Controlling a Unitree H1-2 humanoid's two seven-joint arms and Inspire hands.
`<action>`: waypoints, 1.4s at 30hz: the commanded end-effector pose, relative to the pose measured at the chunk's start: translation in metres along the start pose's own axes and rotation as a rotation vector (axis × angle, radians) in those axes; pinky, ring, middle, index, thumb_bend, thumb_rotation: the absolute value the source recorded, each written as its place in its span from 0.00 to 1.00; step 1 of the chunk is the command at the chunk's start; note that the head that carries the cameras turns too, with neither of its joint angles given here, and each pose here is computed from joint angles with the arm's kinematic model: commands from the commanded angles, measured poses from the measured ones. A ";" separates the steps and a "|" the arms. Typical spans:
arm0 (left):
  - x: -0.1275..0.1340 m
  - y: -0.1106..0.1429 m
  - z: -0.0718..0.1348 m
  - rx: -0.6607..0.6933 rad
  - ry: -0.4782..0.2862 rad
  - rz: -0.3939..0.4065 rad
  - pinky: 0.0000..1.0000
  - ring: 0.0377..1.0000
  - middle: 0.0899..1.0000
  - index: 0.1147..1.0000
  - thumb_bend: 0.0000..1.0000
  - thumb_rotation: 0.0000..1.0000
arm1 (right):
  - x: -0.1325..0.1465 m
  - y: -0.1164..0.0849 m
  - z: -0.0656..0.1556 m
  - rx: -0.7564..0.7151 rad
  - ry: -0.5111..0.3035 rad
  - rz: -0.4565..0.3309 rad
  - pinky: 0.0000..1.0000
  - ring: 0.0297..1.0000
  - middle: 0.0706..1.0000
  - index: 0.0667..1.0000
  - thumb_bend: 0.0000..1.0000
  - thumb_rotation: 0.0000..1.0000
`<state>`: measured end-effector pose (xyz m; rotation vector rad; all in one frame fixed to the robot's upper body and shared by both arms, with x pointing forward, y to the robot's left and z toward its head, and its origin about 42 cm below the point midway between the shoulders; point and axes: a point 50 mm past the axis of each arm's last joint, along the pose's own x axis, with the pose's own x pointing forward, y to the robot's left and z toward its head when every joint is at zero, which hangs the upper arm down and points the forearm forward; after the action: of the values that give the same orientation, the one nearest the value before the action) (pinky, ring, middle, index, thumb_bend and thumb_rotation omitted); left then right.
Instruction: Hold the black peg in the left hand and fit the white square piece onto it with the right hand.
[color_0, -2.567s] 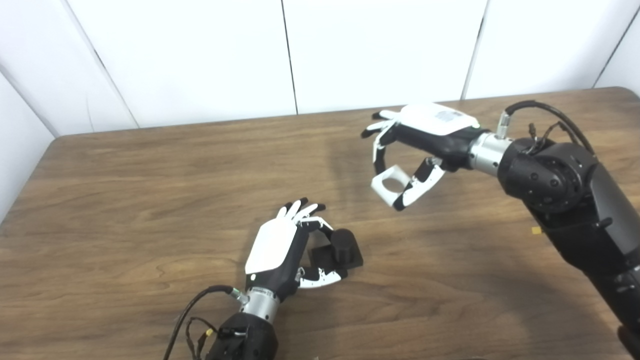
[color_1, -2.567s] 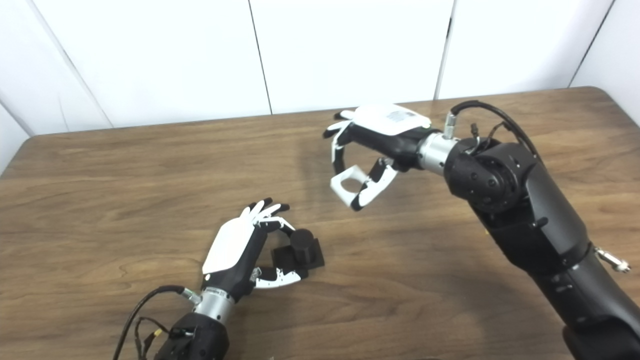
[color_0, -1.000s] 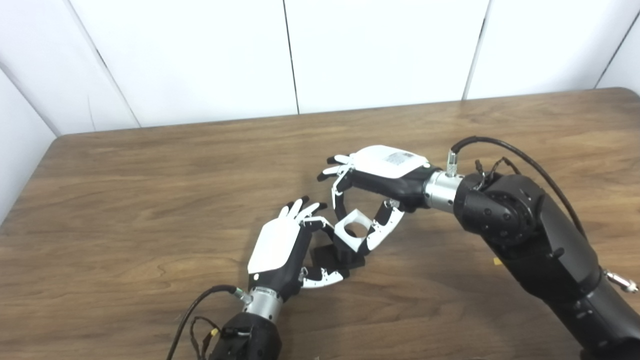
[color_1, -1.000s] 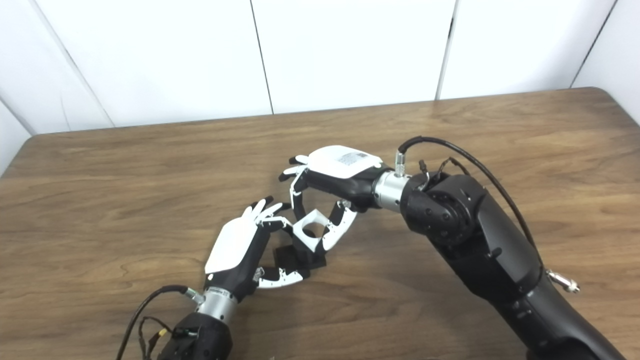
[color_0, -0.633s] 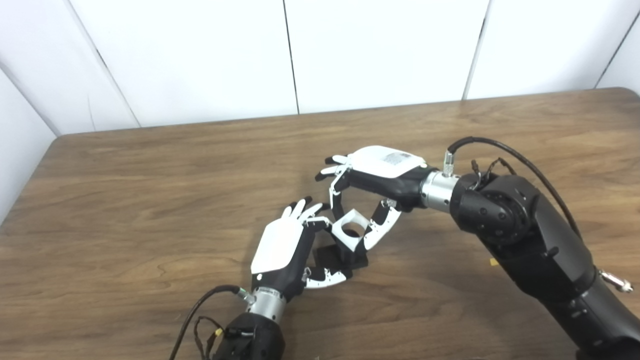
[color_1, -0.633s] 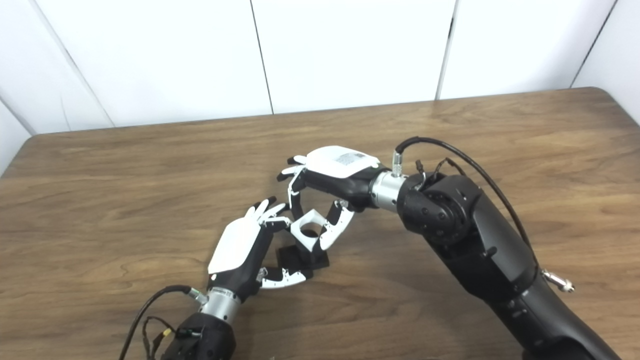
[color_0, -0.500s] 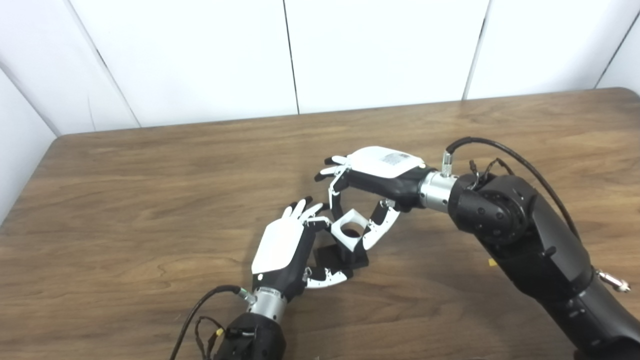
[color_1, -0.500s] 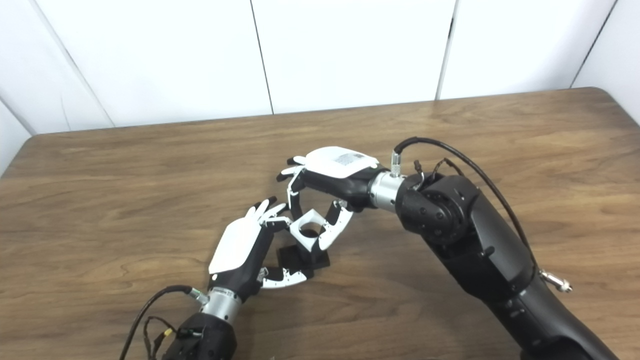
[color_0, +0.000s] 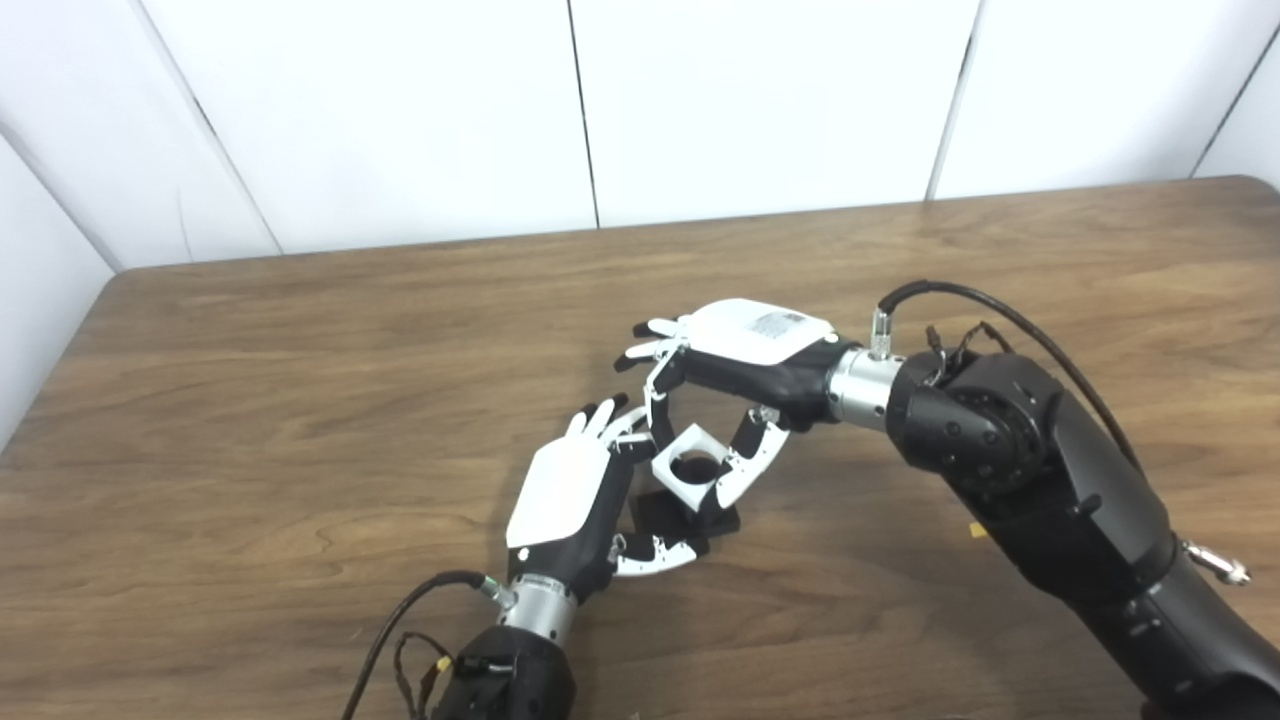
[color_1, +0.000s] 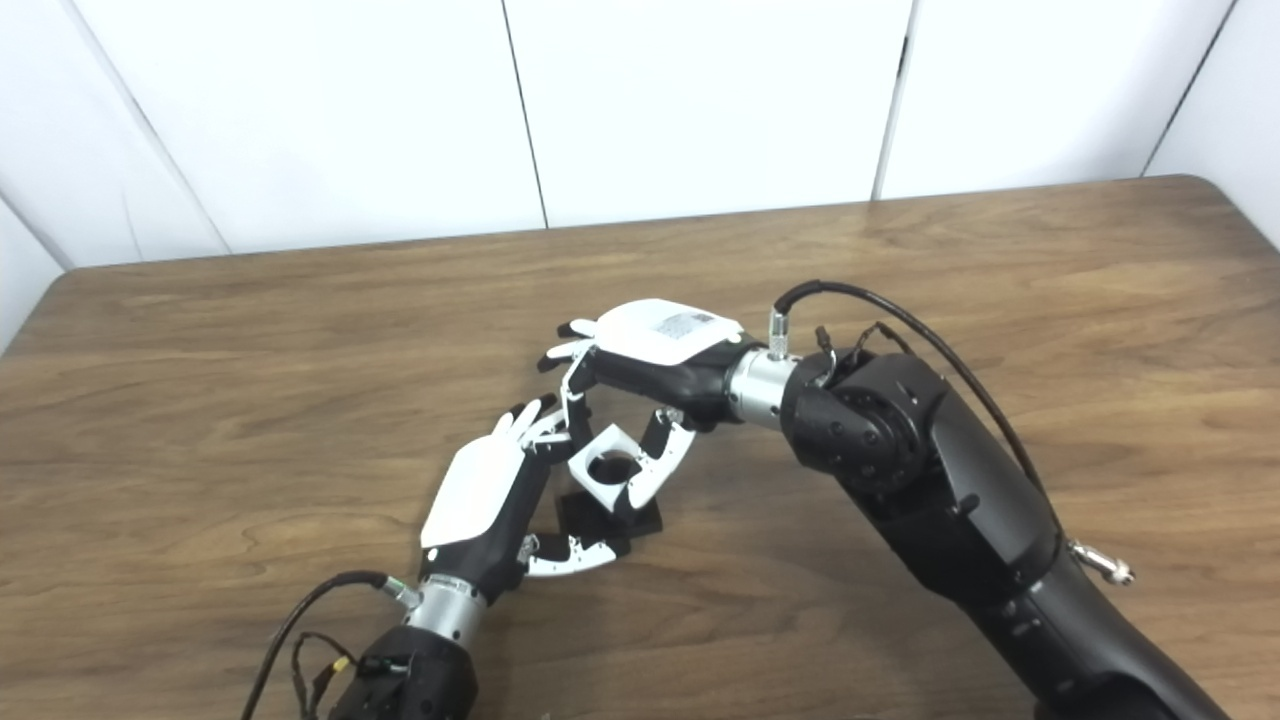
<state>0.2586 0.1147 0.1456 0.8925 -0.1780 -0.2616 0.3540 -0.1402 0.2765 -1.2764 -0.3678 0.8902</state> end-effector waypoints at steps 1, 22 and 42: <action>0.008 0.001 0.004 0.009 -0.010 0.006 1.00 0.99 0.88 0.42 0.52 0.07 | 0.001 -0.012 0.005 -0.043 -0.031 -0.029 1.00 1.00 0.91 0.46 0.52 0.16; 0.004 0.006 0.004 0.007 -0.001 0.013 1.00 0.99 0.88 0.42 0.52 0.07 | -0.005 -0.006 0.000 -0.047 -0.022 0.005 0.99 1.00 0.92 0.46 0.52 0.16; 0.001 0.009 0.002 -0.006 0.004 0.016 1.00 1.00 0.88 0.42 0.52 0.07 | -0.010 0.006 -0.015 0.018 0.022 0.017 0.96 1.00 0.92 0.59 0.79 0.25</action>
<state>0.2578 0.1122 0.1462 0.8743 -0.1574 -0.2749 0.3505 -0.1535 0.2595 -1.2661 -0.2998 0.9264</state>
